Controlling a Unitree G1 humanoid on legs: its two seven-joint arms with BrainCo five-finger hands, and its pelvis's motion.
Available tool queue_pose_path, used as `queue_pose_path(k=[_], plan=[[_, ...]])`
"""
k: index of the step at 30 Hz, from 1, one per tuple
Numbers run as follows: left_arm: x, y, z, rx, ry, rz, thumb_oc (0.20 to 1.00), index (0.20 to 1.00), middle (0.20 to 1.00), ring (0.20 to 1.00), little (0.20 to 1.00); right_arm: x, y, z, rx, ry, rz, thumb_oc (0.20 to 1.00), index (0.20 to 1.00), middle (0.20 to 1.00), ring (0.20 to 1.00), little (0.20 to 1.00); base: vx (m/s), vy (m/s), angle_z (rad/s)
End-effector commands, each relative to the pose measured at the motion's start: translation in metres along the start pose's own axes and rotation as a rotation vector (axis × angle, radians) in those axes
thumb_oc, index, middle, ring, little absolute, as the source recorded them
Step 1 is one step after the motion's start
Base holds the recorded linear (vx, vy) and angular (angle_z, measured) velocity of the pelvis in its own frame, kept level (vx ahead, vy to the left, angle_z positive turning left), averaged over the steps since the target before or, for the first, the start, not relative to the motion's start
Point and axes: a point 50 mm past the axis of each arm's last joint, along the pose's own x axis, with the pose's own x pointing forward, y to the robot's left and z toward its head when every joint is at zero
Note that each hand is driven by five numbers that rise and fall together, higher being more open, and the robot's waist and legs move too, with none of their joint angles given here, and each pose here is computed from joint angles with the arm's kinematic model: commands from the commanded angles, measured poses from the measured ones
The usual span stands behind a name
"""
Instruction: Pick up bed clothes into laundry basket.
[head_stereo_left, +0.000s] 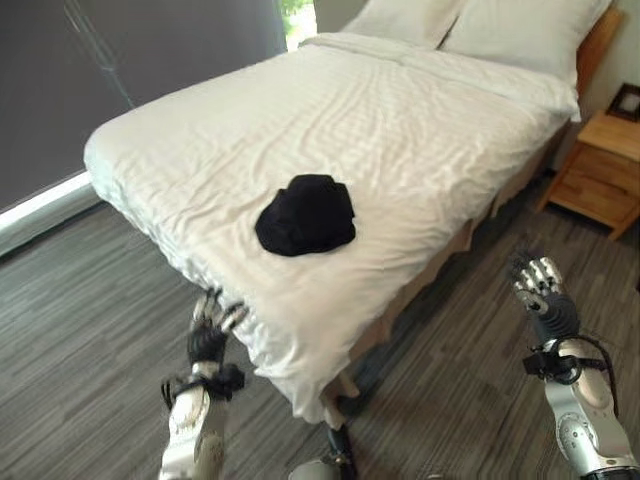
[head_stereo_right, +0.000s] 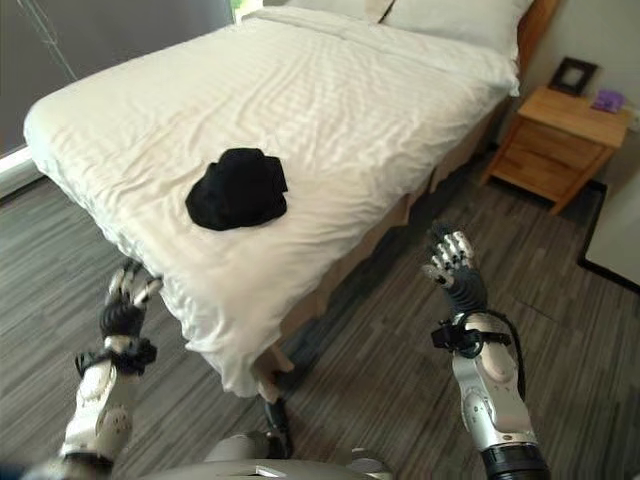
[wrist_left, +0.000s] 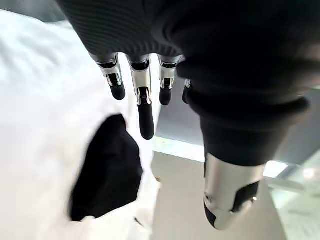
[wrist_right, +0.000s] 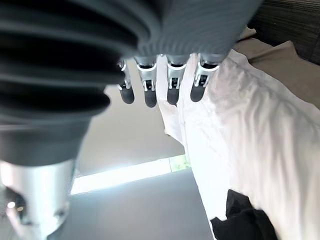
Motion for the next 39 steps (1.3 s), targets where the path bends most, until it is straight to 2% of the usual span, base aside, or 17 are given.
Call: queue_pose_path(k=[1,8,11,13,14,15,16,18,19,20,21,22,25,34,39], plan=[[0.015,-0.001,0.047,0.058,-0.224,-0.012,1.0,1.0,1.0,1.0,1.0,0.014,0.006,0.031,-0.107,-0.129,0.095,1.0,1.0,1.0,1.0,1.0,0.15,0.207,-0.3],[0.033,-0.024,0.097,0.195,-0.431,-0.115,1.0,1.0,1.0,1.0,1.0,0.004,-0.009,0.028,-0.105,-0.11,0.038,1.0,1.0,1.0,1.0,1.0,0.19,-0.011,0.13],[0.038,-0.026,0.126,0.514,-0.517,-0.154,1.0,1.0,1.0,1.0,1.0,-0.006,-0.019,0.023,-0.109,-0.065,0.025,1.0,1.0,1.0,1.0,1.0,0.18,-0.137,0.39],[0.059,-0.032,0.16,0.87,-0.594,-0.169,1.0,1.0,1.0,1.0,1.0,-0.003,-0.022,0.03,-0.134,-0.079,0.049,1.0,1.0,1.0,1.0,1.0,0.19,-0.116,0.53],[0.06,-0.034,0.161,0.871,-0.598,-0.172,1.0,1.0,1.0,1.0,1.0,-0.003,-0.022,0.03,-0.132,-0.082,0.045,1.0,1.0,1.0,1.0,1.0,0.16,-0.086,0.22],[0.071,-0.032,0.175,1.031,-0.601,-0.144,1.0,1.0,1.0,1.0,1.0,-0.002,-0.025,0.032,-0.164,-0.07,0.058,1.0,1.0,1.0,1.0,1.0,0.08,-0.061,0.09],[0.078,-0.035,0.184,1.089,-0.62,-0.126,1.0,1.0,1.0,1.0,1.0,-0.002,-0.026,0.034,-0.173,-0.069,0.057,1.0,1.0,1.0,1.0,1.0,0.11,-0.083,0.09],[0.1,-0.041,0.198,1.253,-0.579,-0.106,1.0,1.0,1.0,1.0,1.0,0.001,-0.027,0.033,-0.156,-0.064,0.049,1.0,1.0,1.0,1.0,1.0,0.04,-0.059,0.14],[0.101,-0.042,0.198,1.253,-0.582,-0.109,1.0,1.0,1.0,1.0,1.0,0.0,-0.028,0.033,-0.155,-0.066,0.046,1.0,1.0,1.0,1.0,1.0,0.03,-0.067,0.17],[0.131,-0.039,0.215,1.506,-0.466,0.006,1.0,1.0,1.0,1.0,1.0,0.0,-0.023,0.025,-0.129,-0.021,0.067,1.0,1.0,1.0,1.0,1.0,0.02,-0.049,0.12],[0.133,-0.044,0.216,1.511,-0.474,0.001,1.0,1.0,1.0,1.0,1.0,-0.001,-0.023,0.025,-0.123,-0.025,0.059,1.0,1.0,1.0,1.0,1.0,0.02,-0.073,0.14],[0.142,-0.046,0.22,1.617,-0.429,0.019,1.0,1.0,1.0,1.0,1.0,-0.003,-0.02,0.02,-0.111,-0.004,0.08,1.0,1.0,1.0,1.0,1.0,0.0,-0.027,0.13],[0.149,-0.045,0.217,1.713,-0.373,0.023,1.0,1.0,1.0,1.0,1.0,-0.006,-0.015,0.015,-0.093,0.014,0.099,1.0,1.0,1.0,1.0,1.0,0.01,-0.018,0.02],[0.164,-0.03,0.169,1.588,-0.106,0.023,1.0,1.0,1.0,1.0,1.0,-0.002,-0.003,0.003,-0.022,0.032,0.122,1.0,1.0,1.0,1.0,1.0,-0.01,-0.003,-0.07],[0.164,-0.027,0.139,1.601,0.0,-0.007,1.0,1.0,1.0,1.0,1.0,0.002,0.007,-0.001,0.0,0.046,0.163,1.0,1.0,1.0,1.0,1.0,-0.08,-0.003,-0.16]])
